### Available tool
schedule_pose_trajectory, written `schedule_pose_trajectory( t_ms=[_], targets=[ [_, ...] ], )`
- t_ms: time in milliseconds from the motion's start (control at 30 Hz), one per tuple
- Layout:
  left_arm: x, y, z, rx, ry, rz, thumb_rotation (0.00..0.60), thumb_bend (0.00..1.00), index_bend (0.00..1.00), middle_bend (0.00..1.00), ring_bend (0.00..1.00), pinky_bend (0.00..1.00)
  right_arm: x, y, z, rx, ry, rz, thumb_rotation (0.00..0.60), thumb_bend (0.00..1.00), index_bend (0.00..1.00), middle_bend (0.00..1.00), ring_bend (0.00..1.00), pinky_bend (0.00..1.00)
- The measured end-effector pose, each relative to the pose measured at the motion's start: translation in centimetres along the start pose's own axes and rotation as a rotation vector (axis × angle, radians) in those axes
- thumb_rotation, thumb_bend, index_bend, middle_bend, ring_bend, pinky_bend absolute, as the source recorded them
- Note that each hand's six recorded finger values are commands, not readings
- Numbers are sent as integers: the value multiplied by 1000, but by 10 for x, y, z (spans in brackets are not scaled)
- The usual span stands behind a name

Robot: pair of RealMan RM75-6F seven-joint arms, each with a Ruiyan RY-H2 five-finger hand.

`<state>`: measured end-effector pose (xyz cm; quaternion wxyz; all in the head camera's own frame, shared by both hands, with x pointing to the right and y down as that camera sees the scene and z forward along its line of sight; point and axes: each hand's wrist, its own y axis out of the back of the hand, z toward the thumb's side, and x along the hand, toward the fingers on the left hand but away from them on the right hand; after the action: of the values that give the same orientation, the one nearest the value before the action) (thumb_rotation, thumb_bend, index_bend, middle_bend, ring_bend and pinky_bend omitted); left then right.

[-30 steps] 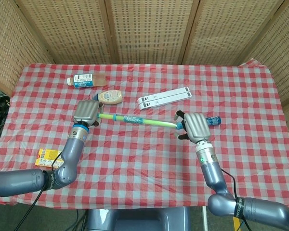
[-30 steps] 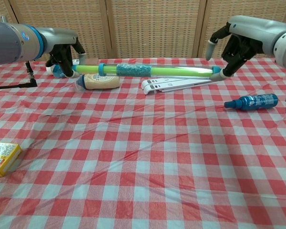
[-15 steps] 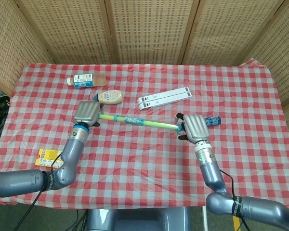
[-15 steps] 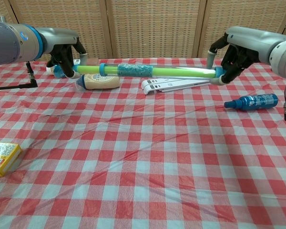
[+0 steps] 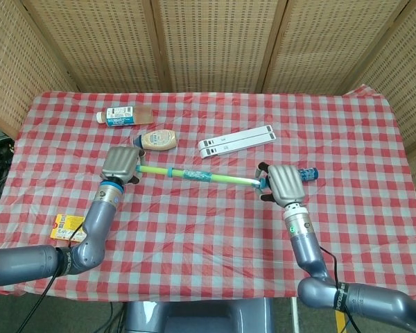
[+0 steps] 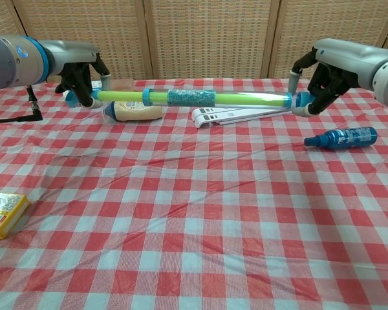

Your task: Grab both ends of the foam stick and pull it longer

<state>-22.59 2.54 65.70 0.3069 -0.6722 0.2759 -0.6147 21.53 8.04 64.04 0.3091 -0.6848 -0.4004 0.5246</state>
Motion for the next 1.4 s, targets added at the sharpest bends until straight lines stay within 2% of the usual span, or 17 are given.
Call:
schedule_pose_trajectory(
  t_ms=[467, 633, 933, 1300, 1367, 1400],
  targets=[
    [-3, -19, -45, 7, 72, -36, 600, 604, 838, 930, 850, 741, 8, 8, -56, 30, -107, -16, 600, 600, 574, 1000, 1000, 585],
    [-6, -19, -65, 12, 103, -29, 600, 603, 838, 930, 850, 741, 12, 12, -63, 38, -117, -25, 600, 599, 574, 1000, 1000, 585],
    [-14, -19, -82, 15, 120, -21, 600, 604, 839, 930, 850, 741, 18, 19, -76, 46, -144, -36, 600, 599, 577, 1000, 1000, 585],
    [-22, -23, -85, 17, 128, -12, 600, 604, 839, 930, 850, 741, 22, 19, -89, 59, -163, -32, 600, 595, 576, 1000, 1000, 585],
    [-22, -25, -84, 17, 127, -11, 600, 602, 831, 916, 845, 730, 22, 18, -91, 60, -163, -27, 600, 584, 569, 1000, 1000, 585],
    [-22, -26, -84, 19, 125, -12, 600, 595, 799, 877, 819, 698, 22, 18, -92, 61, -163, -25, 600, 570, 558, 1000, 1000, 583]
  ],
)
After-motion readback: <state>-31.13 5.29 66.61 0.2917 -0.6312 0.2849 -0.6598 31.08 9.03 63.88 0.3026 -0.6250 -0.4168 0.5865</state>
